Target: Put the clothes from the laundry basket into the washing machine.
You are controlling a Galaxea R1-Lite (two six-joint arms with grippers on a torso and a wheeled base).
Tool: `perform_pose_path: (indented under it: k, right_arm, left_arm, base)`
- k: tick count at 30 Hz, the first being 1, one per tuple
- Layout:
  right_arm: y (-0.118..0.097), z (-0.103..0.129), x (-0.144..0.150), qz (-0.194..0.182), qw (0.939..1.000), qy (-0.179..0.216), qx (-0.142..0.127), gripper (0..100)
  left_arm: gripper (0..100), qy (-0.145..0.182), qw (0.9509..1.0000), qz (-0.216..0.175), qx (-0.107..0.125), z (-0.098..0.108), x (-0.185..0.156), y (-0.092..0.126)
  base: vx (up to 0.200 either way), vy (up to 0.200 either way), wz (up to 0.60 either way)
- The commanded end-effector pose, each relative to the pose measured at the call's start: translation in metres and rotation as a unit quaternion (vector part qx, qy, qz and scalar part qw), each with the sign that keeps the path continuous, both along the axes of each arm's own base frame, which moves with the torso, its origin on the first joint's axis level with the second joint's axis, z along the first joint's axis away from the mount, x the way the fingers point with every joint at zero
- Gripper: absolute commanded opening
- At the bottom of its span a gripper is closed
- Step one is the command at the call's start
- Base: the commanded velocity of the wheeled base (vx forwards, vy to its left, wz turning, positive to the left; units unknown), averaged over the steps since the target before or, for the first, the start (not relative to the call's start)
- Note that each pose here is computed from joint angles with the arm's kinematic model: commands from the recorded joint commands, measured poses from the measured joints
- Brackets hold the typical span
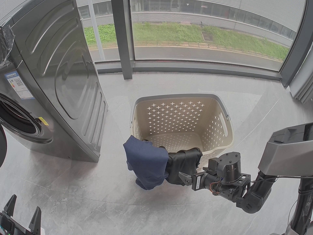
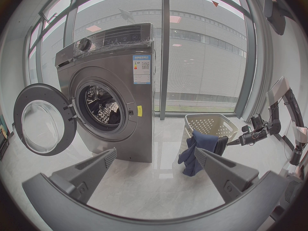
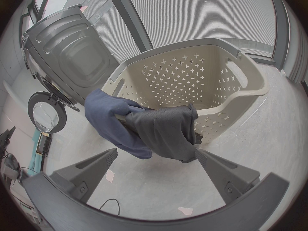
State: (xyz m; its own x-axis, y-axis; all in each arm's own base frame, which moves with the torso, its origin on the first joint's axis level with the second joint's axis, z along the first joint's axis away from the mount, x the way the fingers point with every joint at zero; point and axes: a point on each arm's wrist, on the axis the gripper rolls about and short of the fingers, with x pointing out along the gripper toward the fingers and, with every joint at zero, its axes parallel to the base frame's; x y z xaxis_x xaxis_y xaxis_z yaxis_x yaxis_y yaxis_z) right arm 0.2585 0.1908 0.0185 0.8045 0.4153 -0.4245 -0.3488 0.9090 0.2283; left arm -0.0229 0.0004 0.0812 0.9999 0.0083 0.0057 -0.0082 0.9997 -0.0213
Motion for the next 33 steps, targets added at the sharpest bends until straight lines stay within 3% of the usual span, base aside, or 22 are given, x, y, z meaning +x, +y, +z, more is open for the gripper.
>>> perform_pose_path:
  k: [1,7,16,33]
  right_arm:
    - [0.008,-0.019,0.014,-0.004,1.0000,0.005,-0.007,100]
    - [0.011,-0.032,0.030,-0.015,0.9999,0.003,-0.007,100]
    - [0.012,-0.033,0.051,-0.043,0.9989,-0.020,-0.001,100]
    - [0.019,-0.040,0.066,-0.043,0.9984,-0.038,0.000,100]
  left_arm:
    - [100,0.002,1.0000,0.000,0.000,-0.005,0.000,0.000]
    - [100,0.001,1.0000,0.001,-0.001,-0.005,0.000,0.000]
    - [100,0.002,1.0000,0.000,0.001,-0.005,0.000,0.000]
    - [100,0.003,1.0000,0.000,0.005,-0.005,0.000,0.000]
  base:
    - [0.000,0.000,0.00]
    - [0.000,0.000,0.00]
    - [0.000,0.000,0.00]
    - [0.000,0.000,0.00]
